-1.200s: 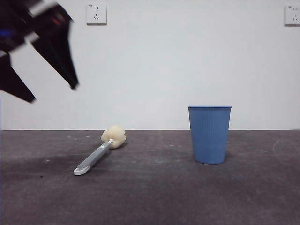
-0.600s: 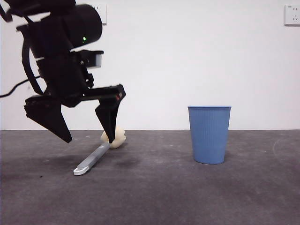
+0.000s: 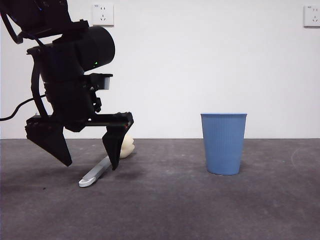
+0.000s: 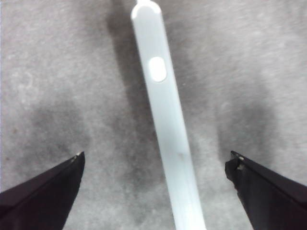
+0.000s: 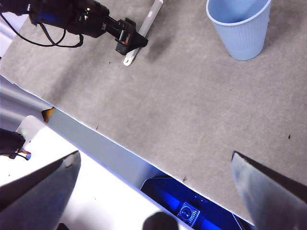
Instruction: Pick up the cup brush,pick up the cup,insert the brush into the cup,clean the cup,put the cup brush back,put the cup back to the fixed position on the table
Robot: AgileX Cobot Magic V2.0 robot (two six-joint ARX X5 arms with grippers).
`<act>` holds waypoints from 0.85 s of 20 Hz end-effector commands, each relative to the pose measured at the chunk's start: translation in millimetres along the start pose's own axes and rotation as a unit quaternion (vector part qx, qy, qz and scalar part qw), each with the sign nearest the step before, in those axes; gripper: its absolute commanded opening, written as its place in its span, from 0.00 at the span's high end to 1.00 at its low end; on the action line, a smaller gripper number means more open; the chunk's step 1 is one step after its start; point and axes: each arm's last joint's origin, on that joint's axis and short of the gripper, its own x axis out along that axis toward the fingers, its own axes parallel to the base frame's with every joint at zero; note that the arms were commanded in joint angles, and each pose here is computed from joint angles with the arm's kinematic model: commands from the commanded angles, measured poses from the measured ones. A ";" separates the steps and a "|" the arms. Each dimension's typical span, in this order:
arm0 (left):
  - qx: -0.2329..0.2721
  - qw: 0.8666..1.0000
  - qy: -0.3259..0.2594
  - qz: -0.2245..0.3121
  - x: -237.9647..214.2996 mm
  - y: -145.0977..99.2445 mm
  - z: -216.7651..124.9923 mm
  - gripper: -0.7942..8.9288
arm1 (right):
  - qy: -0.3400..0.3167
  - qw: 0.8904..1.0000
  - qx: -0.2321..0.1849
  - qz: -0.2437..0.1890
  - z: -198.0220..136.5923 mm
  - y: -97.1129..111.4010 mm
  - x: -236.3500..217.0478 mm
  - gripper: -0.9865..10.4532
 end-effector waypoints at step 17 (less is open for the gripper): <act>-0.010 0.999 0.042 -0.029 4.4 -1.6 -6.9 0.93 | -0.003 1.000 0.006 0.004 1.0 1.1 0.2 0.42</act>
